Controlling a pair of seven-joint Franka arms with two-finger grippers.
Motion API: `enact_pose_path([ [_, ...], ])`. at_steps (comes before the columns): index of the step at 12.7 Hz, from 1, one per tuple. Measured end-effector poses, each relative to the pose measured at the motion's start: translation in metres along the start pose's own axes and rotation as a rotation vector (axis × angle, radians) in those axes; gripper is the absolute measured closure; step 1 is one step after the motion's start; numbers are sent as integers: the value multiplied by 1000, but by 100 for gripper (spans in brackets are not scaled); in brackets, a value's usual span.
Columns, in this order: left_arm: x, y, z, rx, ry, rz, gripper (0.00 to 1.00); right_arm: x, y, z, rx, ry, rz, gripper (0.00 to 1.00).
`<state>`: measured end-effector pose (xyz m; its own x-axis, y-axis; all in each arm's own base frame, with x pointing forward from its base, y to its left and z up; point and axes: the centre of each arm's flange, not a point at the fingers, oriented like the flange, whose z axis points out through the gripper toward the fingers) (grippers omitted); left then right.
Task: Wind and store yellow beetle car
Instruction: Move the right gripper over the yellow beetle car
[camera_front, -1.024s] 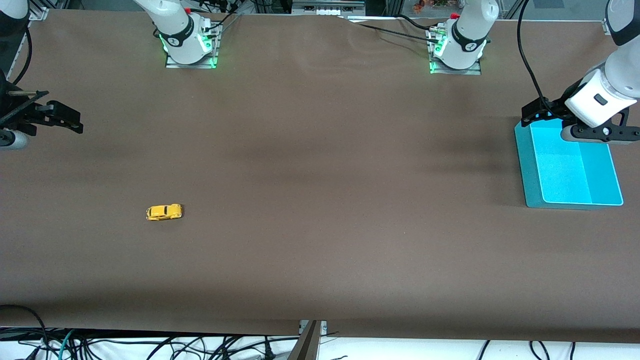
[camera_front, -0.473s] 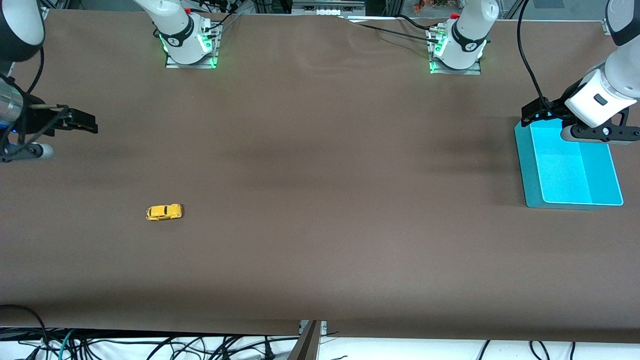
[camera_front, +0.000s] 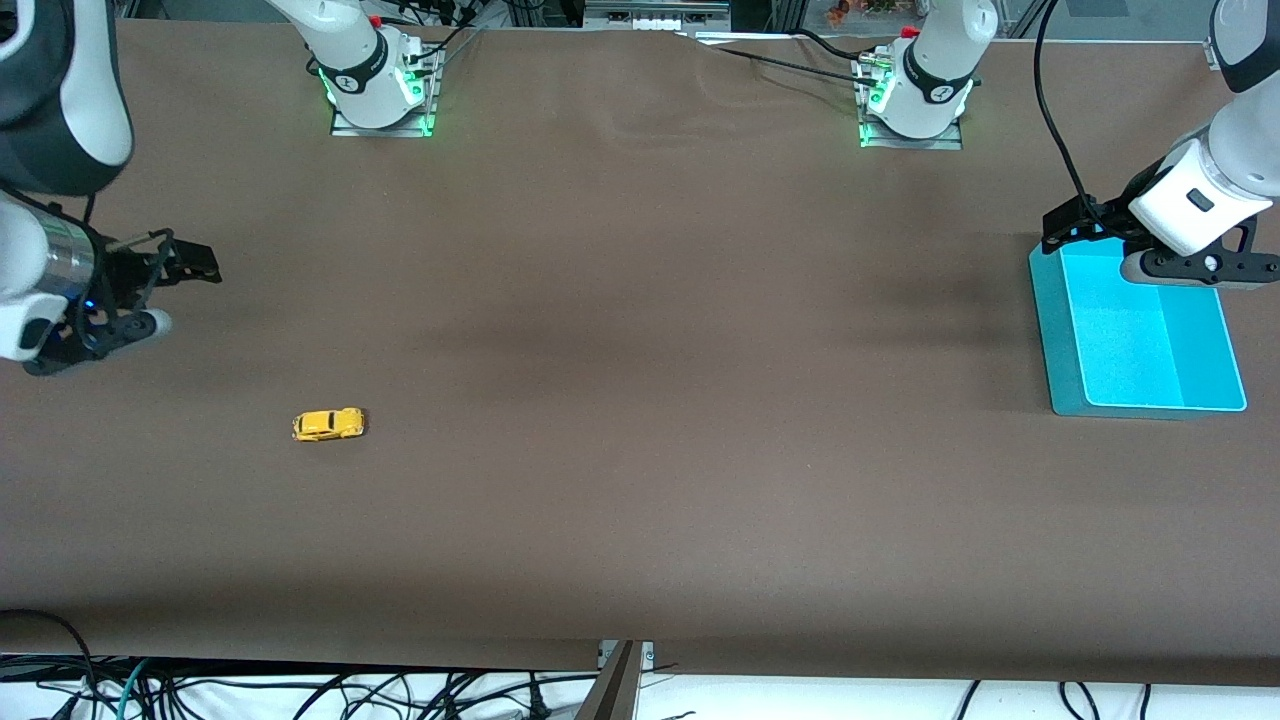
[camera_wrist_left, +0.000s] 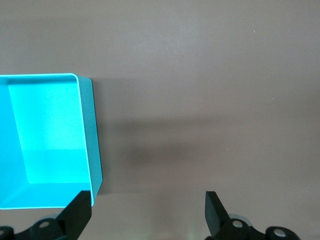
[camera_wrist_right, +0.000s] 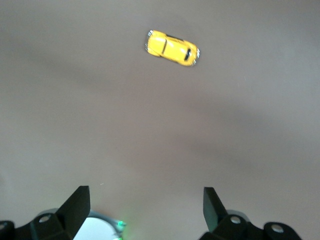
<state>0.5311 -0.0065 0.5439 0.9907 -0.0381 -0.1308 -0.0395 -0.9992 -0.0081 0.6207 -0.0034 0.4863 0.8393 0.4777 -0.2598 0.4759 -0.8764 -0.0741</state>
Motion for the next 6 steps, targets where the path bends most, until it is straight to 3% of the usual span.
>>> enact_pose_path([
  [6, 0, 0, 1, 0, -1, -1, 0, 56, 17, 75, -10, 11, -480, 0],
])
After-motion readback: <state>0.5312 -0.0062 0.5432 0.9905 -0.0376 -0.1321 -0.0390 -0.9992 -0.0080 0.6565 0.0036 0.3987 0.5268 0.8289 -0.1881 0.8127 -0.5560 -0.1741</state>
